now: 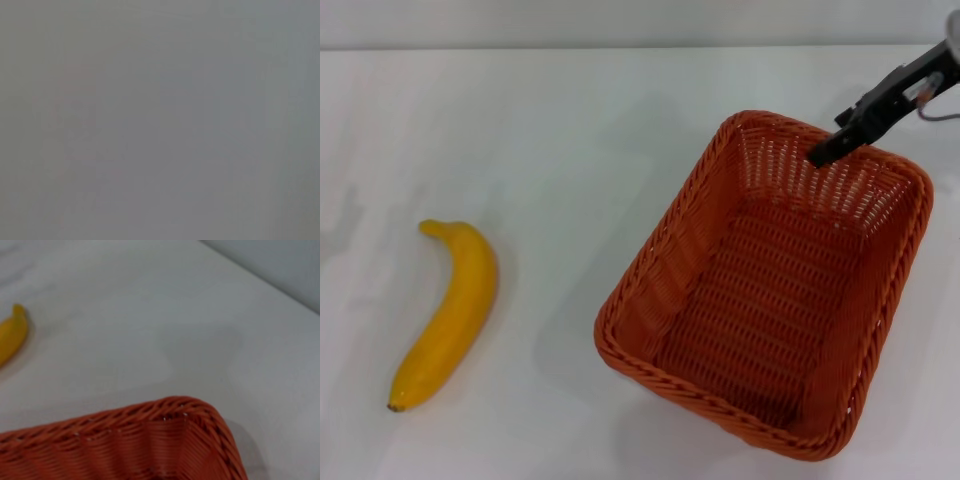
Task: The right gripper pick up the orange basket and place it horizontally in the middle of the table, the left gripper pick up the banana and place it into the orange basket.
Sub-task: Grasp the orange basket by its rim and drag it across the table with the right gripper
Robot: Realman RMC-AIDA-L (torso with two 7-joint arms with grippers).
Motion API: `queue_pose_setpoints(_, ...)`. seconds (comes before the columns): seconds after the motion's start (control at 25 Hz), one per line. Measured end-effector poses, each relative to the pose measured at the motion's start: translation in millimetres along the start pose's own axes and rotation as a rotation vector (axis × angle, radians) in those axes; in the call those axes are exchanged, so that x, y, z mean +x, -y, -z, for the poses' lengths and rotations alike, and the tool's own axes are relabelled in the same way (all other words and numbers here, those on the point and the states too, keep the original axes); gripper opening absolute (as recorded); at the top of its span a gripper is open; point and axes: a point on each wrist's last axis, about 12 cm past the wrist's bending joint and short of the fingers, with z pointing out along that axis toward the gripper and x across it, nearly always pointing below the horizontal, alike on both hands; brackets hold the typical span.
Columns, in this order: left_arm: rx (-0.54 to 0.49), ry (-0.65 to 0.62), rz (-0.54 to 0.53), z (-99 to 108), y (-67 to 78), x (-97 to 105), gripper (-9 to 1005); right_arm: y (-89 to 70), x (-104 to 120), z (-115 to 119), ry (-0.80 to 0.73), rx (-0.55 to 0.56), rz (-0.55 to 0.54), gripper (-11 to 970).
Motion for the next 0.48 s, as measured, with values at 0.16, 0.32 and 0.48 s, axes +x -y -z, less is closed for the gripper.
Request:
queue_pose_setpoints(0.16, 0.000, 0.000, 0.000, 0.1, -0.3, -0.1, 878, -1.8, -1.4, -13.5, -0.051, 0.034, 0.015, 757)
queue_pose_setpoints(0.32, -0.001, -0.001, 0.000, 0.7, -0.3, 0.0, 878, -5.5, -1.5, -25.6, -0.105, 0.049, 0.041, 759)
queue_pose_setpoints(0.48, -0.003, -0.002, 0.000, 1.3, -0.8, 0.0, 878, -10.3, -3.9, -32.4, -0.139, 0.049, 0.071, 743)
